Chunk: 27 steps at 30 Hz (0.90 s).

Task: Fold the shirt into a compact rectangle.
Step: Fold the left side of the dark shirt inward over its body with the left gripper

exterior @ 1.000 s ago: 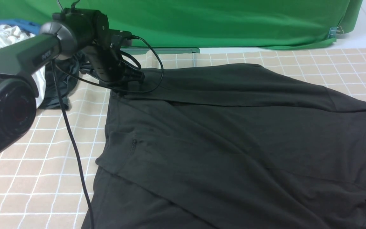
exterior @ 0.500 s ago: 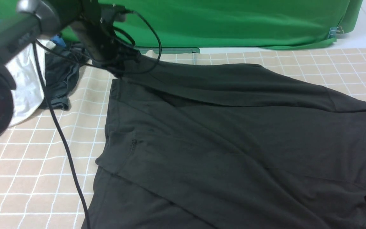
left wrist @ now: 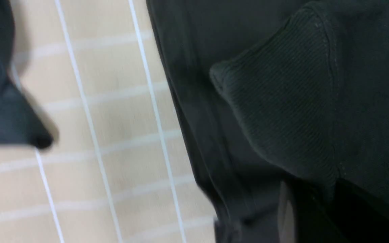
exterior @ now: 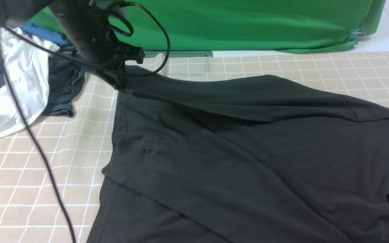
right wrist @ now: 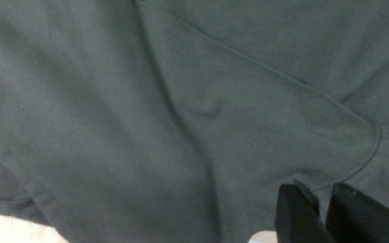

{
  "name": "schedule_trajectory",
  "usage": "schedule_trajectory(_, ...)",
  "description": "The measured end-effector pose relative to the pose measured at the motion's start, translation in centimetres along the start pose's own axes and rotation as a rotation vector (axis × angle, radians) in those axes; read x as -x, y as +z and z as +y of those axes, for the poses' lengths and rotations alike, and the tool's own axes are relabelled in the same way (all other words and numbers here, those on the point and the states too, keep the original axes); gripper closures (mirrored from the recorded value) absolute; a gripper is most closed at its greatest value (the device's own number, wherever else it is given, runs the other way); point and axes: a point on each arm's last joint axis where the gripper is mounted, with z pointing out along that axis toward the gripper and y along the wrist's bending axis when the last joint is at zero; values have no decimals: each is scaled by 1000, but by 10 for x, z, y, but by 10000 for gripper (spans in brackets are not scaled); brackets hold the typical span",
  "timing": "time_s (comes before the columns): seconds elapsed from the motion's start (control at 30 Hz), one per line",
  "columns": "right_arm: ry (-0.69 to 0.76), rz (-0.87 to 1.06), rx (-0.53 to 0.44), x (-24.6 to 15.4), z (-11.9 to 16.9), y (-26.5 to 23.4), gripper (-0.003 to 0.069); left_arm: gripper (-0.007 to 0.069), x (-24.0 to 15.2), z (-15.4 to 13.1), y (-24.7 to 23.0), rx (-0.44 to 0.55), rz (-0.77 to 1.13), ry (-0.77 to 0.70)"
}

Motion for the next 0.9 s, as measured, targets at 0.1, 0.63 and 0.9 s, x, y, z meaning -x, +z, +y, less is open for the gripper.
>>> schedule_trajectory(0.1, 0, -10, -3, 2, -1, 2, 470, 573, -20, -10, -5, -5, 39, -6)
schedule_trajectory(0.63, 0, -32, -8, 4, -1, 2, 462, 573, -109, -42, 30, -4, 323, -44)
schedule_trajectory(0.9, 16, -40, -8, 5, -1, 2, 459, 572, -120, -40, 39, 3, 366, -52)
